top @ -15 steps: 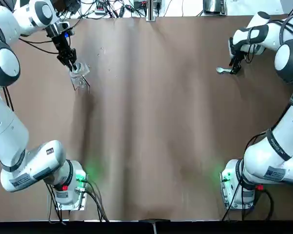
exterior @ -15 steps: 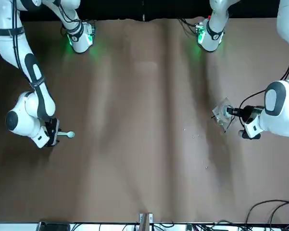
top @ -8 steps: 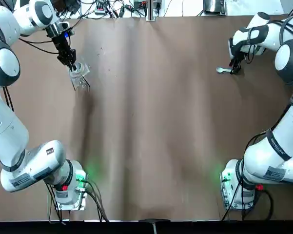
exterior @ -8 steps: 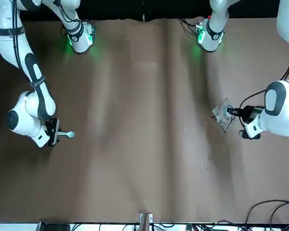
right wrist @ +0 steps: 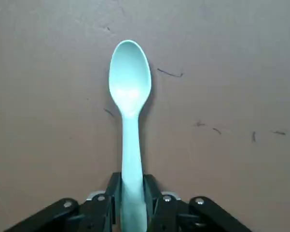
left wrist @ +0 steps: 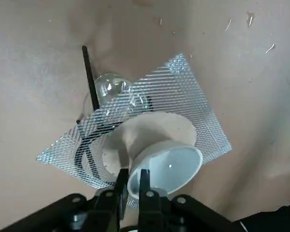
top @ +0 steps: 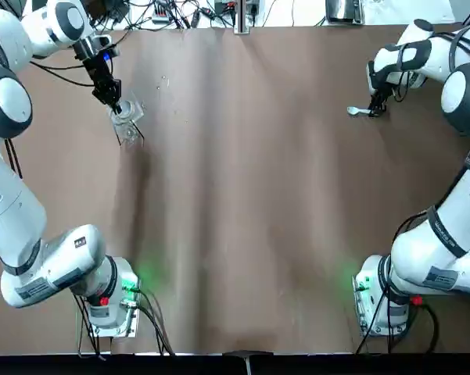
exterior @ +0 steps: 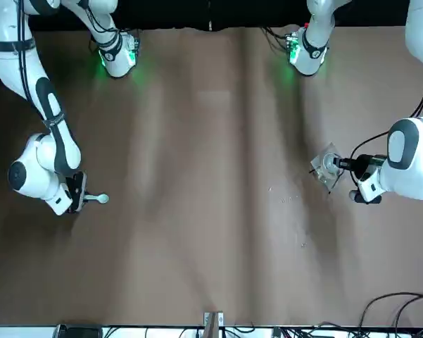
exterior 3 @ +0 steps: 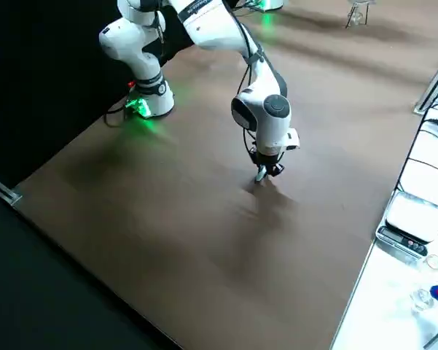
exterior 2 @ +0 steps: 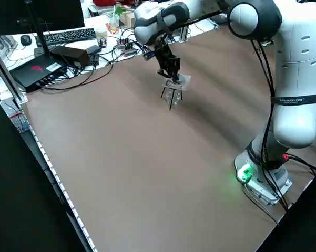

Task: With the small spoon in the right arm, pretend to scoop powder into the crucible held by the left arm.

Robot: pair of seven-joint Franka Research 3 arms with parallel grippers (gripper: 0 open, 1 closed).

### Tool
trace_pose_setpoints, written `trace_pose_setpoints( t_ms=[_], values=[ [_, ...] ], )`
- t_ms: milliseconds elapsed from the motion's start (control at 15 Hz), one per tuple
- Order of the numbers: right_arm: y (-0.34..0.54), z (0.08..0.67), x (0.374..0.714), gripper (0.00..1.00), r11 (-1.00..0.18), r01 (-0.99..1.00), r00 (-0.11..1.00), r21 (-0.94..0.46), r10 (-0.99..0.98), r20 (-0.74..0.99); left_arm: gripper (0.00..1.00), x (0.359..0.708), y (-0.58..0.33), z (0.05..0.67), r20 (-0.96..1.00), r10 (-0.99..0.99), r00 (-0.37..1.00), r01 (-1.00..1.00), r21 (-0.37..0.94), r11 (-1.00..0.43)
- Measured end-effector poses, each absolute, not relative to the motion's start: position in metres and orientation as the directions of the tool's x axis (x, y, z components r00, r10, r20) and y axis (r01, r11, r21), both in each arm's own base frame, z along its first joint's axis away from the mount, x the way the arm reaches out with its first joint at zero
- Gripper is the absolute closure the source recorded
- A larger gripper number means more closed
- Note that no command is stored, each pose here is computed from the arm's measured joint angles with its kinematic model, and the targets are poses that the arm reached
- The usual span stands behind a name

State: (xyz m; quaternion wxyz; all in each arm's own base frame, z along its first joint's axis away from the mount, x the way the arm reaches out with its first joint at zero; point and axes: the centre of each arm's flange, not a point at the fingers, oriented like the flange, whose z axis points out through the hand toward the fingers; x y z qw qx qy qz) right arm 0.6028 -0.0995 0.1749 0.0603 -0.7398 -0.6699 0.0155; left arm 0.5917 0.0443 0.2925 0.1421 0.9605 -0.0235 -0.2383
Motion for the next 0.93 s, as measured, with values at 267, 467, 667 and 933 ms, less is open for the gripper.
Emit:
trace_pose_setpoints(
  t_ms=[267,467,667,933],
  values=[
    [-0.101,0.175,0.601,0.75,-0.119,0.984,0.128,-0.135,0.990,0.058,0.94,0.592,0.045,0.294,-0.452,-0.109,0.885,0.027,0.283,-0.959],
    [-0.102,0.174,0.598,0.75,-0.143,0.974,0.155,-0.175,0.986,0.057,0.94,0.593,0.046,0.295,-0.455,-0.093,0.886,0.041,0.276,-0.960],
    [-0.101,0.183,0.600,0.75,-0.172,0.954,0.191,-0.246,0.980,0.057,0.94,0.595,0.041,0.302,-0.460,-0.060,0.886,0.070,0.261,-0.963],
    [-0.079,0.195,0.602,0.77,-0.263,0.893,0.291,-0.364,0.957,0.021,0.94,0.598,0.009,0.322,-0.453,-0.050,0.890,0.097,0.295,-0.950]
  ],
)
